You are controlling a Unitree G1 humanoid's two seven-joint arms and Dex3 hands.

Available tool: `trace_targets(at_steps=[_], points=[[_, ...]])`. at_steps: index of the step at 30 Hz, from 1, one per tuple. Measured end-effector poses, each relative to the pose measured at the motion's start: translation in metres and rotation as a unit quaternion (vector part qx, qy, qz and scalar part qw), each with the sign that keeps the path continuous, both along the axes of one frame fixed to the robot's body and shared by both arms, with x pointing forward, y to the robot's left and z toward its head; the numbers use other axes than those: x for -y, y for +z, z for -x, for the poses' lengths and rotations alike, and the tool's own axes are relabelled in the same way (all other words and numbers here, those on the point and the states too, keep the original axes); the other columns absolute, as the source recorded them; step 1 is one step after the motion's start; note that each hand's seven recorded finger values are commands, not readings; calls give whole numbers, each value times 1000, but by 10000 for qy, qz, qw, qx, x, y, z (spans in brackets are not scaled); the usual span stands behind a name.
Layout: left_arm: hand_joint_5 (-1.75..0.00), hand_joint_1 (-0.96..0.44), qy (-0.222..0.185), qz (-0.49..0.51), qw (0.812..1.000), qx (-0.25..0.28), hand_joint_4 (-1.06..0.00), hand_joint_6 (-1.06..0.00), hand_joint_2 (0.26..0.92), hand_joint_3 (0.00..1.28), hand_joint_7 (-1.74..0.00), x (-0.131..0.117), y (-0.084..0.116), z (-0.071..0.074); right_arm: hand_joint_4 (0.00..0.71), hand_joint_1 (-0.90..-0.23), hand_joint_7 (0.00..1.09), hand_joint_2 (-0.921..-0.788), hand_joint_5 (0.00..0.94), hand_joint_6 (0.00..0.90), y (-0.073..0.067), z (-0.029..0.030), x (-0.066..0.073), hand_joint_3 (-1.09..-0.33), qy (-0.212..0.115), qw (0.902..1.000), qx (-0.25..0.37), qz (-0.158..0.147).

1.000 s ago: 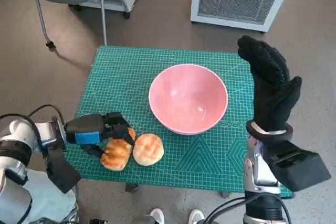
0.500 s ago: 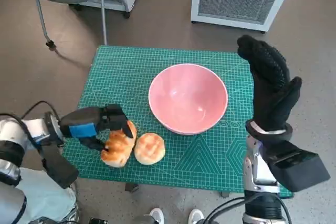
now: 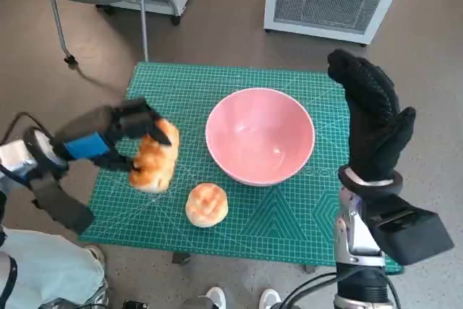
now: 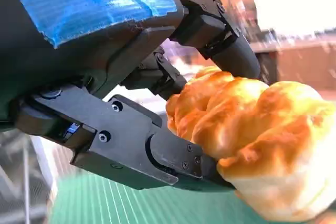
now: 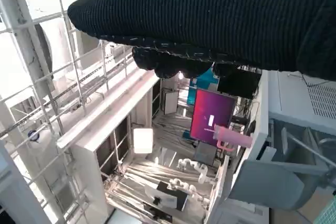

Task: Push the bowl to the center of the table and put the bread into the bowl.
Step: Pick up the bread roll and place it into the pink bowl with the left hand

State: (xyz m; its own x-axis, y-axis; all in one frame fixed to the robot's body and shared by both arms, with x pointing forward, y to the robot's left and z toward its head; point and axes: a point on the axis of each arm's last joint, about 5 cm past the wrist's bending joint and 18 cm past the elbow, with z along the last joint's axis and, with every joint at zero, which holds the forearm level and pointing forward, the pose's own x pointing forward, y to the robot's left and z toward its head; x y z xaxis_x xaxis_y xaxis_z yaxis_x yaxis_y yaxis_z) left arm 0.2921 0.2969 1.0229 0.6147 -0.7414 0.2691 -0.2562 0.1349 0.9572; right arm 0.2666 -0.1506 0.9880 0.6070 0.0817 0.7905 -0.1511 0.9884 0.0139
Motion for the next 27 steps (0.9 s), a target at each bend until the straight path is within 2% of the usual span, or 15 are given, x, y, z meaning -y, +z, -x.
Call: trace_targets(at_steps=[6,14,21,27], points=[[-1091,0,17,191,9993,334,-679,-621,921,75,-1246,40,160,-44,310,-542,700,-921,29,-1,1,1,9,-781,-15,10000,11,-2],[-1154,-1,-128,366,9966,725,-619,-550,921,133,-1320,248,418,-189,311,-538,701,-921,29,-1,1,2,19,-782,-34,10000,26,0],[-1165,-1,-473,435,9937,922,-583,-555,921,149,-1343,649,590,-368,311,-538,701,-921,29,-1,-4,0,17,-782,-34,10000,29,0],[-1136,-1,-758,393,9922,907,-600,-588,921,127,-1321,1054,598,-489,312,-542,702,-921,29,-1,-10,0,16,-780,-36,10000,37,-3]])
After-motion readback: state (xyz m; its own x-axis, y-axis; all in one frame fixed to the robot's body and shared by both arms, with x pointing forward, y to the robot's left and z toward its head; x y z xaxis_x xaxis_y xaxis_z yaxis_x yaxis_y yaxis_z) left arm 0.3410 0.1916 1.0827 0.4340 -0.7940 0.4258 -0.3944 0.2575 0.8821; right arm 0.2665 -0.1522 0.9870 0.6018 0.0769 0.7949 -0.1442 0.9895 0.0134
